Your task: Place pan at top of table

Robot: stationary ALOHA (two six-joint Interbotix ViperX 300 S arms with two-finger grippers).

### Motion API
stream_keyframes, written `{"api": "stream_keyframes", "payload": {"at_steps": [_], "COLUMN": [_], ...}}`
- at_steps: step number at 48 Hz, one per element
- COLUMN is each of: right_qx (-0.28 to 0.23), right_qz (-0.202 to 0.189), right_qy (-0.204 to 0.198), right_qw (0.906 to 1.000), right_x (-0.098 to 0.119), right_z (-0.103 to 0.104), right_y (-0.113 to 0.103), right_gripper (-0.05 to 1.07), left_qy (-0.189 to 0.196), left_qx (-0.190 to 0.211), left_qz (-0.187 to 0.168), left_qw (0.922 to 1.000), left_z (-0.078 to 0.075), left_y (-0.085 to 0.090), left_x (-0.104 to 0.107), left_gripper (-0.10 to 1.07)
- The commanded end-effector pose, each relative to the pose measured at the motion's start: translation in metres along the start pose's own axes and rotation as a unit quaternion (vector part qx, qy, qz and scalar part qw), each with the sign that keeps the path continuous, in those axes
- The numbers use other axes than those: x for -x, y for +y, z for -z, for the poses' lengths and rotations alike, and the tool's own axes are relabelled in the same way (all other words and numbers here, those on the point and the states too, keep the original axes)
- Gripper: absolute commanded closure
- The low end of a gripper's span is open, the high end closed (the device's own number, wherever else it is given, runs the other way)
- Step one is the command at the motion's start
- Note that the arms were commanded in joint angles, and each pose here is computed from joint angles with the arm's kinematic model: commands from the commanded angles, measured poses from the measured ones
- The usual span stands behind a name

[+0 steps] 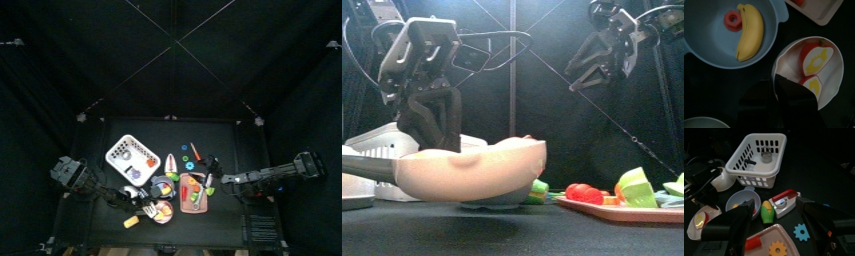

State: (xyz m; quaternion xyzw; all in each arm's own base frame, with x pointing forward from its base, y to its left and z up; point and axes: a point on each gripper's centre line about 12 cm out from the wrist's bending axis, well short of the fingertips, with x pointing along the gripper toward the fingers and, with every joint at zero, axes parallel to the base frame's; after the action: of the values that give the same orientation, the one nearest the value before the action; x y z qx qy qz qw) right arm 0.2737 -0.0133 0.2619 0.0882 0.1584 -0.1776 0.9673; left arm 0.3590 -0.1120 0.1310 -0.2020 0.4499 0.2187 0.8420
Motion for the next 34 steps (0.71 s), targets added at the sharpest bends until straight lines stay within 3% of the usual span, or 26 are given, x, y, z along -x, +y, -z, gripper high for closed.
{"api": "stream_keyframes", "payload": {"at_steps": [1, 7, 15, 20, 29, 34], "right_qx": [-0.002, -0.001, -0.001, -0.002, 0.0, -0.001], "right_qz": [-0.001, -0.001, -0.001, -0.001, -0.001, 0.0], "right_qy": [-0.007, -0.007, -0.007, -0.007, -0.006, -0.005], "right_qw": [1.0, 1.0, 1.0, 1.0, 1.0, 1.0], "right_x": [0.002, 0.002, 0.002, 0.002, 0.002, 0.002], "right_z": [-0.005, -0.004, -0.004, -0.005, -0.004, -0.003], "right_y": [0.0, 0.0, 0.0, -0.001, -0.001, -0.001], "right_gripper": [0.06, 0.06, 0.06, 0.06, 0.06, 0.06], "left_qy": [-0.017, -0.029, -0.036, -0.052, -0.066, -0.054], "left_qx": [0.019, 0.053, 0.117, 0.11, 0.067, 0.048], "left_qz": [0.026, 0.048, 0.051, 0.037, -0.045, -0.069], "left_qw": [0.9993, 0.997, 0.9911, 0.9919, 0.9946, 0.995], "left_z": [-0.016, -0.032, -0.059, -0.076, -0.118, -0.14], "left_y": [-0.005, -0.004, 0.013, 0.024, 0.056, 0.076], "left_x": [0.019, 0.039, 0.063, 0.079, 0.105, 0.113], "left_gripper": [0.45, 0.45, 0.45, 0.45, 0.45, 0.45]}}
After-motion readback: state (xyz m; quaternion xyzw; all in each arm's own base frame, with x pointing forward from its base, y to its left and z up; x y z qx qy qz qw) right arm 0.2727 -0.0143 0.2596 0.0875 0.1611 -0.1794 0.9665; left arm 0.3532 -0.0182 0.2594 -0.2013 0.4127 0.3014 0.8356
